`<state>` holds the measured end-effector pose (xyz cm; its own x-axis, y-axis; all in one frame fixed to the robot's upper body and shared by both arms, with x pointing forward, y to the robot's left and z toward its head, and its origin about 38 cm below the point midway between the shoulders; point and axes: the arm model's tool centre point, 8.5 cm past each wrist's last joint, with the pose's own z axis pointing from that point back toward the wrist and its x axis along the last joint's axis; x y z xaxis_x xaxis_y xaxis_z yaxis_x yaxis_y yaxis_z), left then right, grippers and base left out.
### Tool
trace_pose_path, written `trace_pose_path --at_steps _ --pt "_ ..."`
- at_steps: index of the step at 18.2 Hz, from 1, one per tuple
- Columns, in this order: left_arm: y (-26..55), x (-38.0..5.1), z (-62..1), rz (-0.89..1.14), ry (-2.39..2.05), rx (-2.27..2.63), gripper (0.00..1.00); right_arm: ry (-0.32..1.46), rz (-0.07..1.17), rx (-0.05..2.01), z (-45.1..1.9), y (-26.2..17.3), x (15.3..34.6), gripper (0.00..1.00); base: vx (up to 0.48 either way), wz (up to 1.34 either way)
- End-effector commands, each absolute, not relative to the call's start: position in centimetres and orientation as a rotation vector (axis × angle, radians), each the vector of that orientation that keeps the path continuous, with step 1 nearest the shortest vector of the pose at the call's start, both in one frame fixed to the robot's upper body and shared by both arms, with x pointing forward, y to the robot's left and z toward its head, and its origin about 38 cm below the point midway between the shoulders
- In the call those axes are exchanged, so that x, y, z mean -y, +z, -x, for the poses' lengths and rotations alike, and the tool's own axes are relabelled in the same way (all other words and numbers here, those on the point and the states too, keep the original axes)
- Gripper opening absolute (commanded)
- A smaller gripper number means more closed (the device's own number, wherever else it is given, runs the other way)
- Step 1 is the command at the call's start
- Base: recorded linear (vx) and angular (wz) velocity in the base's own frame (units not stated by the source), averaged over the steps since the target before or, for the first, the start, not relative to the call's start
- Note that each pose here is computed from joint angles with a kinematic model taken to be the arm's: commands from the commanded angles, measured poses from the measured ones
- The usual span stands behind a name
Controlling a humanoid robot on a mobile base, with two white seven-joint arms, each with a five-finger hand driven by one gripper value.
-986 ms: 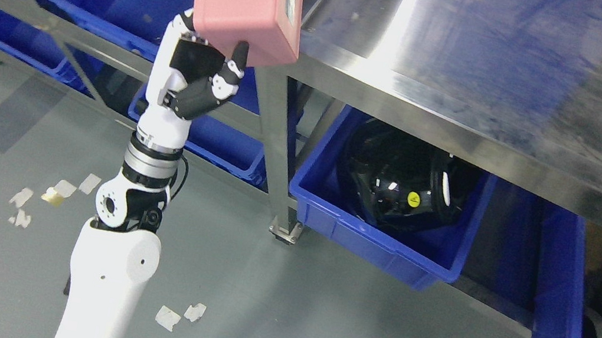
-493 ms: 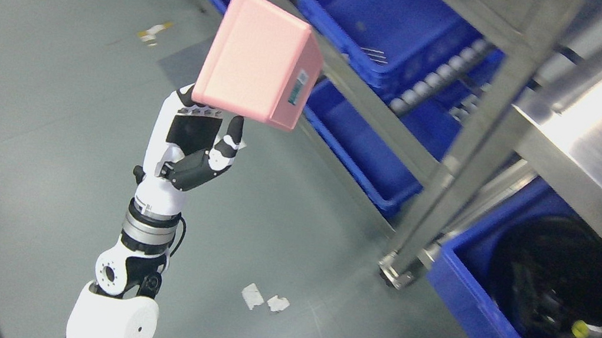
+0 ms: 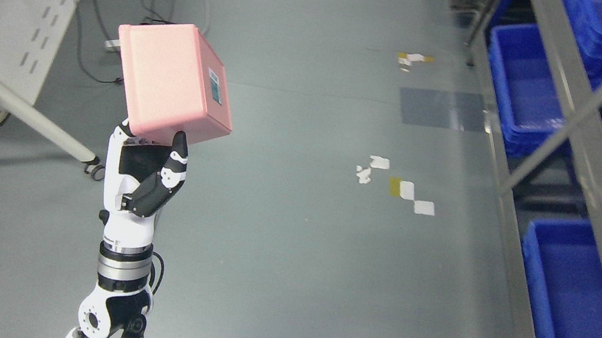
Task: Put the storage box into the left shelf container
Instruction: 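Hold the pink box up in the left hand while the robot turns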
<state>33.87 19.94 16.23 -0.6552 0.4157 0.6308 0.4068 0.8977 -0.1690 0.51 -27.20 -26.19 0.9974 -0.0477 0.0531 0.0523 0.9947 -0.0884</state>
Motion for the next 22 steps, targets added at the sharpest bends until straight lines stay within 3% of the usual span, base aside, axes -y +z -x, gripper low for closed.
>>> trace_pose_path --at_steps 1,22 --pt "16.9 -21.8 -33.8 0.537 0.055 2.373 0.04 -0.07 0.108 0.073 -1.3 -26.1 28.4 1.0 0.351 1.05" --pt "12.8 -17.8 -30.3 0.667 -0.002 2.255 0.05 -0.07 0.11 0.073 -1.3 -26.1 28.4 1.0 0.47 0.09"
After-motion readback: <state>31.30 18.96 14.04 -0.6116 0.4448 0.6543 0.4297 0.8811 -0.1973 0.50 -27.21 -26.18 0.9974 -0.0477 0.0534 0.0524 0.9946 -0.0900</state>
